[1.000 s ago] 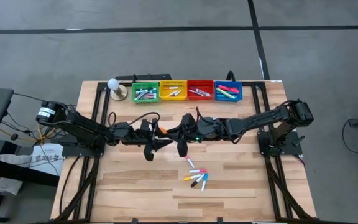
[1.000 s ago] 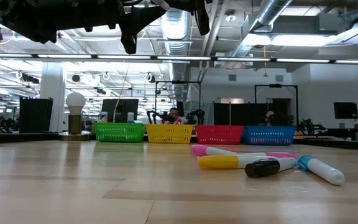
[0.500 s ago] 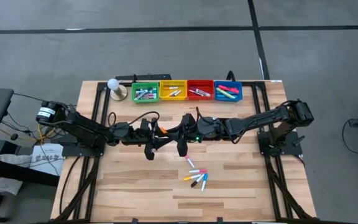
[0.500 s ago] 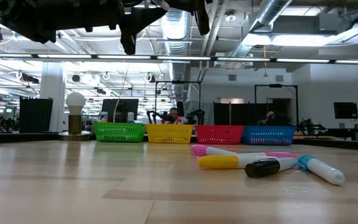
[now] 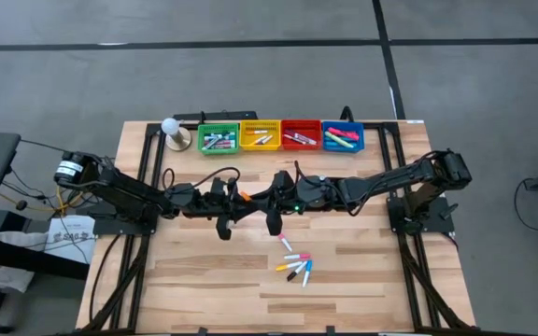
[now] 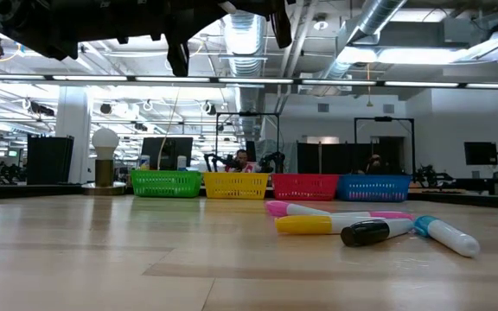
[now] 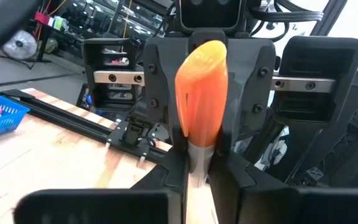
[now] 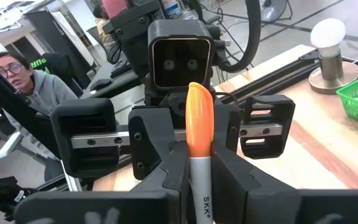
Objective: Pick & Place Markers
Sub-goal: Put the orange highlighter pen into the yellow basket
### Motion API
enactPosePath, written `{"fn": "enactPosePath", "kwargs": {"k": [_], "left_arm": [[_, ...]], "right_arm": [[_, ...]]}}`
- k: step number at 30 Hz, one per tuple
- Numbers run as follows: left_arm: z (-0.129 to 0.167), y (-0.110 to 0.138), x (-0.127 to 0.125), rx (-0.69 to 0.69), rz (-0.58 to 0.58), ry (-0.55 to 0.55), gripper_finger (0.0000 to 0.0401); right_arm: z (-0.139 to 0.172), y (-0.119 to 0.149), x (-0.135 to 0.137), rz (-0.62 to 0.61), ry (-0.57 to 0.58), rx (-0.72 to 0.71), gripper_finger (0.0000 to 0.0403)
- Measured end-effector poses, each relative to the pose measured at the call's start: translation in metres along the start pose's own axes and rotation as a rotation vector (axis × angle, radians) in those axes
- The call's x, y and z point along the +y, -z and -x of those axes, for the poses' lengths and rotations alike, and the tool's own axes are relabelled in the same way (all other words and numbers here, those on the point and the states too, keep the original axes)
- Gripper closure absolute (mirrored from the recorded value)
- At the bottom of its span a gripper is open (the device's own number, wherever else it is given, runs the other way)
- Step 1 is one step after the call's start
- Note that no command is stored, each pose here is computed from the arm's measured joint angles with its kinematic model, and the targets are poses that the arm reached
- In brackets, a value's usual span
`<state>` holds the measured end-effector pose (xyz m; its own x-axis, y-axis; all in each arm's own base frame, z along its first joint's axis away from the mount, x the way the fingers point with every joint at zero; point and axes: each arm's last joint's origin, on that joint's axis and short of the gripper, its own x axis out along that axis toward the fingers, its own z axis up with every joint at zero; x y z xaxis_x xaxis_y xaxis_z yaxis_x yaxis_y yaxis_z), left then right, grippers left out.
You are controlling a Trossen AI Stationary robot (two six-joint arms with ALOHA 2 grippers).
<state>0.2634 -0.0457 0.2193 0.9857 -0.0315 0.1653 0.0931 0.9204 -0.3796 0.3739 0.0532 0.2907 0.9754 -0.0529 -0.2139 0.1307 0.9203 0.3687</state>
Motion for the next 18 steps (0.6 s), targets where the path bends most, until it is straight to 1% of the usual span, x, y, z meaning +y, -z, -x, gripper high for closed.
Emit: {"fn": "enactPosePath", "kwargs": {"k": [4,10,12,14,18], "left_arm": [[0.0000,0.0001,0.0000,0.002,-0.001,0.001,0.0349],[0.0000,0.0004,-0.0003,0.008,-0.002,0.012,0.0363],[0.0000,0.0006,-0.0005,0.014,-0.004,0.024,0.0363],[0.0001,0.0011,-0.0009,0.019,-0.004,0.028,0.0361],[0.0000,0.0011,-0.0010,0.020,-0.002,0.030,0.0355]], "right_arm": [[0.0000,0.0000,0.0000,-0.001,0.000,0.000,0.0356],[0.0000,0.0004,0.0007,-0.003,-0.023,0.011,0.0351],[0.0004,0.0012,0.0026,0.009,-0.030,0.013,0.0342],[0.0010,0.0024,0.0051,0.048,-0.036,0.015,0.0326],[0.0019,0.0042,0.0090,0.094,-0.045,0.018,0.0282]]}}
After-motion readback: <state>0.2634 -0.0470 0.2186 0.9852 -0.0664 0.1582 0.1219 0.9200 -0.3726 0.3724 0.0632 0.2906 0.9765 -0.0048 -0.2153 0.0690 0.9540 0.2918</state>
